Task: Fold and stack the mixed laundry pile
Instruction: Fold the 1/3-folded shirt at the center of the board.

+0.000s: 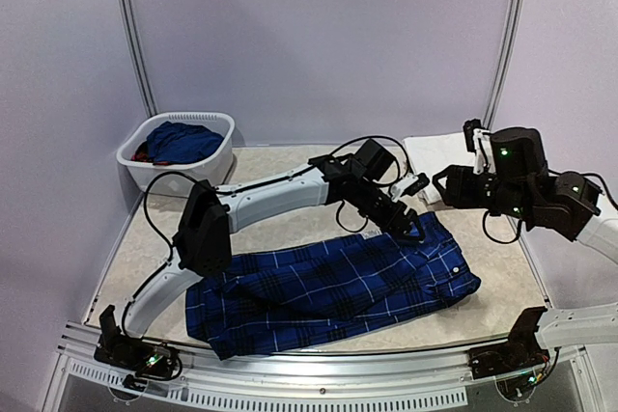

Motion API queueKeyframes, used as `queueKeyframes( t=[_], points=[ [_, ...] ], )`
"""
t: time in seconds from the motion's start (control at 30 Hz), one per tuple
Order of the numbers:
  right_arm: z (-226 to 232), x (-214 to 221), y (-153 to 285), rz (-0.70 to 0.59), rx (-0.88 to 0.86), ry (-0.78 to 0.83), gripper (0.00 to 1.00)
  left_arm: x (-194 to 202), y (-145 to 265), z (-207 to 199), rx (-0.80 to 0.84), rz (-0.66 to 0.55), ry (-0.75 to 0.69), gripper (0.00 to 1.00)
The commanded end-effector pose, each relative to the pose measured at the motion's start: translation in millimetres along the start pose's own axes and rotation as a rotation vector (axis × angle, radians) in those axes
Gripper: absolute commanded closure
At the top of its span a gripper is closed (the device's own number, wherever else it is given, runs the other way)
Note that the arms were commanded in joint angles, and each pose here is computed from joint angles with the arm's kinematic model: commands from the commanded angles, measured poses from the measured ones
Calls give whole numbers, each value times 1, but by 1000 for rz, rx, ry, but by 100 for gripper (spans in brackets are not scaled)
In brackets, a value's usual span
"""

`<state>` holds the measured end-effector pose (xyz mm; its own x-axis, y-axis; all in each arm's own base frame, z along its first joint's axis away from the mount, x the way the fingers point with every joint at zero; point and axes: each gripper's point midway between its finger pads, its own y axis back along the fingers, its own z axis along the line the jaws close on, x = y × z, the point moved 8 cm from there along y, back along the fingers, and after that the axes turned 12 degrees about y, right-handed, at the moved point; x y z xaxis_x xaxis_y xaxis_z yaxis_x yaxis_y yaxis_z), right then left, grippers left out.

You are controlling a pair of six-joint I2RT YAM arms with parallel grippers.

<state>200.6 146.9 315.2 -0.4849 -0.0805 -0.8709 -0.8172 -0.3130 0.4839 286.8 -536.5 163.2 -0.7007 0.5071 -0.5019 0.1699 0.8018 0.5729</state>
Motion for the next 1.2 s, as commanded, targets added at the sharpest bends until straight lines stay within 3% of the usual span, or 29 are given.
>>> queueKeyframes(
  t=[0.0, 0.07, 0.2, 0.43, 0.57, 0.73, 0.83, 0.97, 1.17],
  points=[
    [-6, 15, -21, 92, 10, -46, 47, -18, 43, -12, -34, -94, 6, 15],
    [-11, 19, -29, 115, -2, -69, 47, -18, 68, -19, -86, -139, 1, 8],
    [-23, 28, -42, 153, -20, -110, 47, -8, 120, -24, -212, -219, 31, 8],
    [-22, 46, -85, 284, -51, -111, 48, 61, 208, -25, -517, -282, 91, 13],
    [-16, 46, -106, 320, -67, -84, 48, 125, 219, -1, -625, -208, 179, 19],
    [-4, 43, -132, 400, -141, -41, 50, 171, 226, 32, -740, -168, 256, 29],
    [1, 44, -146, 434, -166, -36, 51, 190, 229, 51, -757, -153, 305, 38],
    [3, 52, -157, 470, -172, -39, 52, 205, 232, 65, -775, -143, 351, 41],
    [2, 56, -164, 490, -159, -38, 52, 216, 224, 66, -685, -115, 413, 55]
  ],
)
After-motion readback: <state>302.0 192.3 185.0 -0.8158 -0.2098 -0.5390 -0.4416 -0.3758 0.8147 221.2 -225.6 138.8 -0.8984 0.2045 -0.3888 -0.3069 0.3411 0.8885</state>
